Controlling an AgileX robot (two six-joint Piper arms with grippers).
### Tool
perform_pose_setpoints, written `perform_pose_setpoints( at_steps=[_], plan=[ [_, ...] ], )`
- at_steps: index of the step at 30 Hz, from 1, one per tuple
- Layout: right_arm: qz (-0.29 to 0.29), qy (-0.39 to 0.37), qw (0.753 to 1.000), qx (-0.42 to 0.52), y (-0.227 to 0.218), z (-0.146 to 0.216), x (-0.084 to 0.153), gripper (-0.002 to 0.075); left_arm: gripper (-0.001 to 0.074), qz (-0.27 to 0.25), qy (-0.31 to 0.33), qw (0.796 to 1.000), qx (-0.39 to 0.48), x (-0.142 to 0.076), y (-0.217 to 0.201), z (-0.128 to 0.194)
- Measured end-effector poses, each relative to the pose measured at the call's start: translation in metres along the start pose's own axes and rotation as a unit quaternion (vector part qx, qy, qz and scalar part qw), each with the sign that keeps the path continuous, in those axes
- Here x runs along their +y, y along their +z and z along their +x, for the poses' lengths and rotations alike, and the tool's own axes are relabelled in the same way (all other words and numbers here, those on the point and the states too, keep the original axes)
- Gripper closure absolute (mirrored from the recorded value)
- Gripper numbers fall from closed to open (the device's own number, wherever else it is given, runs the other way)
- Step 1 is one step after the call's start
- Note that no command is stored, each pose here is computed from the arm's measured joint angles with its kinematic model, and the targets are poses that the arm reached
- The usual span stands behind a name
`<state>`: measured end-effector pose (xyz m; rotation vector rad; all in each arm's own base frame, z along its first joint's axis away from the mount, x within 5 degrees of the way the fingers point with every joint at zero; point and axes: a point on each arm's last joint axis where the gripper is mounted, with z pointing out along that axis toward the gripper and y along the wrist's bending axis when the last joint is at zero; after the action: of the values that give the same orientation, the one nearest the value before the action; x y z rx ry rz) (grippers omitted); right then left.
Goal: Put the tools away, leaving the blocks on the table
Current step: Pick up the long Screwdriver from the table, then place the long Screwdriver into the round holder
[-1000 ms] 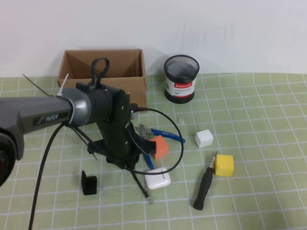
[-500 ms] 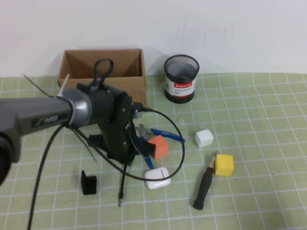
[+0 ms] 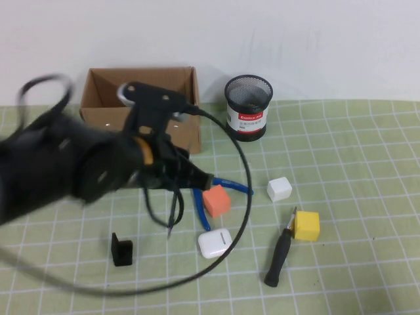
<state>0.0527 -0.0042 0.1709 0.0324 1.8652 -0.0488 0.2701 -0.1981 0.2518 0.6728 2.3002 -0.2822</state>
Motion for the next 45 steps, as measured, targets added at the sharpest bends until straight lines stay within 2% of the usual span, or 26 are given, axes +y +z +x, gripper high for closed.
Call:
perform_pose_setpoints(
  at_steps=[3,8,12,15,23,28,39,45],
  plan=[
    [0.000,0.000,1.000,0.000,0.000,0.000,0.000,0.0736,0.0680,0.021,0.008,0.994,-0.105,-0.002,-0.011,0.009],
    [0.000,0.000,1.000,0.000,0.000,0.000,0.000,0.0736,0.0680,0.053,0.009,0.965,-0.256,-0.006,-0.009,0.015],
    [0.000,0.000,1.000,0.000,0.000,0.000,0.000,0.0736,0.0680,0.065,0.009,0.943,-0.326,-0.006,0.004,0.003],
    [0.000,0.000,1.000,0.000,0.000,0.000,0.000,0.0736,0.0680,0.066,0.010,0.932,-0.357,-0.005,0.019,-0.018],
    [0.000,0.000,1.000,0.000,0.000,0.000,0.000,0.0736,0.0680,0.061,-0.003,0.915,-0.399,0.006,0.075,-0.076],
    [0.000,0.000,1.000,0.000,0.000,0.000,0.000,0.0736,0.0680,0.064,-0.018,0.909,-0.412,0.014,0.108,-0.095],
    [0.000,0.000,1.000,0.000,0.000,0.000,0.000,0.0736,0.0680,0.055,-0.021,0.909,-0.413,0.025,0.155,-0.102],
    [0.000,0.000,1.000,0.000,0.000,0.000,0.000,0.0736,0.0680,0.041,-0.001,0.921,-0.387,0.026,0.165,-0.097]
  ],
)
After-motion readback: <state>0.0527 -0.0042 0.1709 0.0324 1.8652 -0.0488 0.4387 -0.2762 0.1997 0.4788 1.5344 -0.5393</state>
